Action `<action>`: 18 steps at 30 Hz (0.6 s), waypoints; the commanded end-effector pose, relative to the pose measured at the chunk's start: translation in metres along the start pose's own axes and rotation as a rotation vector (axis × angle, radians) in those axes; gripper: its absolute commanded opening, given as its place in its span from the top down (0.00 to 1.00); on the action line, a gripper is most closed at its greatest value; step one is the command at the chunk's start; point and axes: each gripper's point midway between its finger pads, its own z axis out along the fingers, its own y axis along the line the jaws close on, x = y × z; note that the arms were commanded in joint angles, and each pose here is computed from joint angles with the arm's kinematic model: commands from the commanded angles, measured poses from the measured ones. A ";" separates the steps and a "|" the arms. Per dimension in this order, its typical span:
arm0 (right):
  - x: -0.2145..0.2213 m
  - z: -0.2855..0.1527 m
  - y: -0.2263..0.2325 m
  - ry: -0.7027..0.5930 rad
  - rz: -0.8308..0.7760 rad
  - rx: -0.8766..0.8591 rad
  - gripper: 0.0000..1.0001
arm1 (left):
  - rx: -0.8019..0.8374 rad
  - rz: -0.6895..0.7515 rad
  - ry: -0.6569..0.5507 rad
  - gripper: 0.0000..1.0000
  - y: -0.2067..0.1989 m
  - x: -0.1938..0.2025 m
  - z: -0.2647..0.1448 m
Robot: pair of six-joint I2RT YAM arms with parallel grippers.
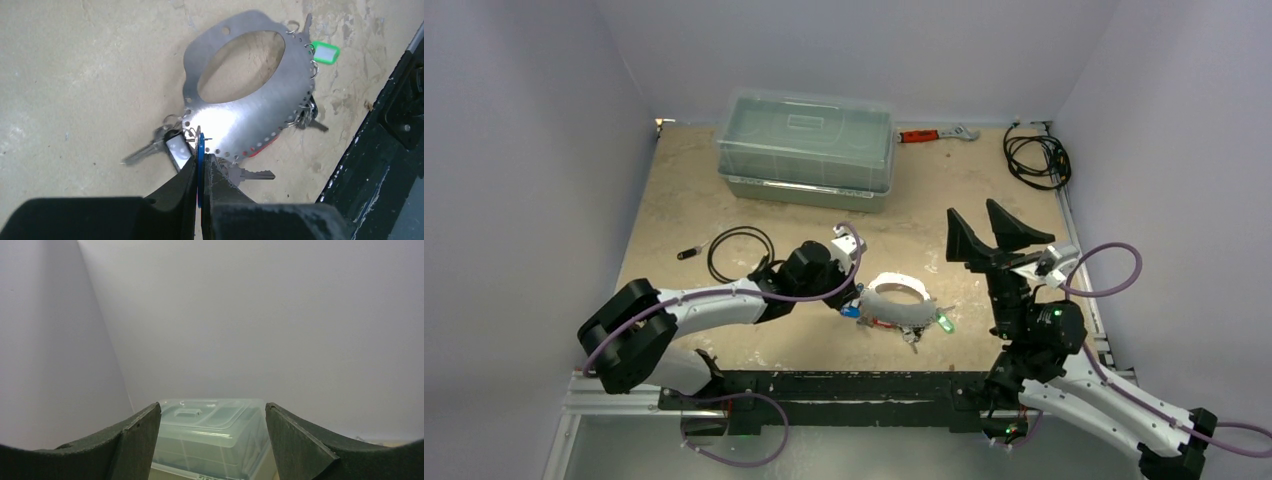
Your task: Put the keys on the keyring
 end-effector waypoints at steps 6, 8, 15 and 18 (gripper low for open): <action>0.010 0.007 0.008 0.020 0.014 -0.012 0.20 | -0.133 0.068 -0.103 1.00 0.019 -0.025 -0.030; 0.012 0.007 0.009 0.030 0.007 -0.014 0.20 | -0.169 0.075 -0.089 1.00 0.026 -0.020 -0.032; 0.023 0.008 0.011 0.061 -0.001 -0.019 0.20 | -0.329 0.068 -0.117 1.00 0.058 -0.014 -0.033; 0.027 0.009 0.013 0.072 -0.008 -0.024 0.20 | -0.348 0.045 -0.131 1.00 0.066 -0.015 -0.027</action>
